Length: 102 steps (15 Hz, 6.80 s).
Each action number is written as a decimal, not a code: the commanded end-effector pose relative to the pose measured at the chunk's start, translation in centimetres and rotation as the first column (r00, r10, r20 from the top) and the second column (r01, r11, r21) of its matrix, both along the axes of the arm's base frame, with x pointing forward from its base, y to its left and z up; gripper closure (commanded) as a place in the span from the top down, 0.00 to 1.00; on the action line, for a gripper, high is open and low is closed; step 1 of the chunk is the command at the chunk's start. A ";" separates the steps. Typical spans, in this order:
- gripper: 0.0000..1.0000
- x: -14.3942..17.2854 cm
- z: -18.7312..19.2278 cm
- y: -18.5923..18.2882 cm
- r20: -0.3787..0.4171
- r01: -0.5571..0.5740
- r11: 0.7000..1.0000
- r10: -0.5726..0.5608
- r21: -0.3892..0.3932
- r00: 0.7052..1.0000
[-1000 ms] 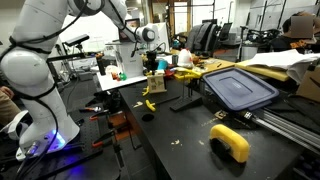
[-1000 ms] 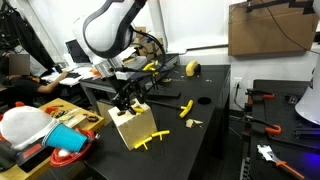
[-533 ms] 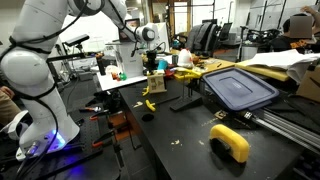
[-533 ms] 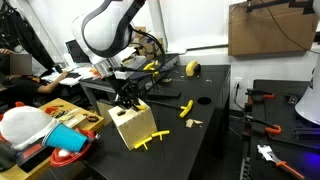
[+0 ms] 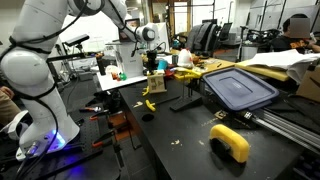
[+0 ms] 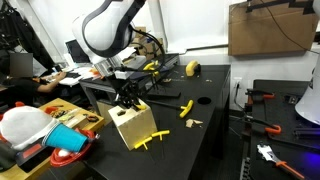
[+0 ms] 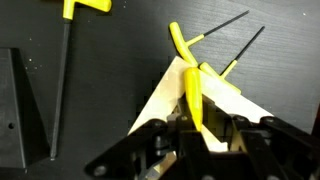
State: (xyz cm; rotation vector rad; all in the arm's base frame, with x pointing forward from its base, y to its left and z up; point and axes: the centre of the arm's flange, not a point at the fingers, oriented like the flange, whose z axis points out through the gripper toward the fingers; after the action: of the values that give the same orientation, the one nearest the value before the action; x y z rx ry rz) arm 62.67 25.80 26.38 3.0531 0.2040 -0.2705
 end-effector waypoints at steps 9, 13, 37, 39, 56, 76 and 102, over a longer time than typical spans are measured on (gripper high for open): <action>0.05 -1.9 5.1 -2.8 0.003 0.126 0.990 -0.126 0.070 0.992; 0.05 -2.3 6.5 -3.4 0.014 0.153 0.978 -0.156 0.142 0.988; 0.05 -8.0 14.3 -13.8 0.076 0.523 0.786 -0.574 0.330 0.815; 0.05 -8.4 13.4 -15.3 0.045 0.591 0.732 -0.640 0.340 0.767; 0.20 -10.4 8.3 -22.1 -0.011 0.825 0.473 -0.866 0.308 0.500; 0.05 -8.0 7.3 -27.6 -0.076 0.947 0.046 -0.994 0.318 0.074; 0.05 -9.4 0.6 -36.0 -0.067 0.895 -0.195 -0.981 0.402 -0.184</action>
State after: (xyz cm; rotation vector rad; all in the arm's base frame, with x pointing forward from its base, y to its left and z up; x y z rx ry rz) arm 53.59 -9.49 27.63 2.4356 -2.5253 0.1933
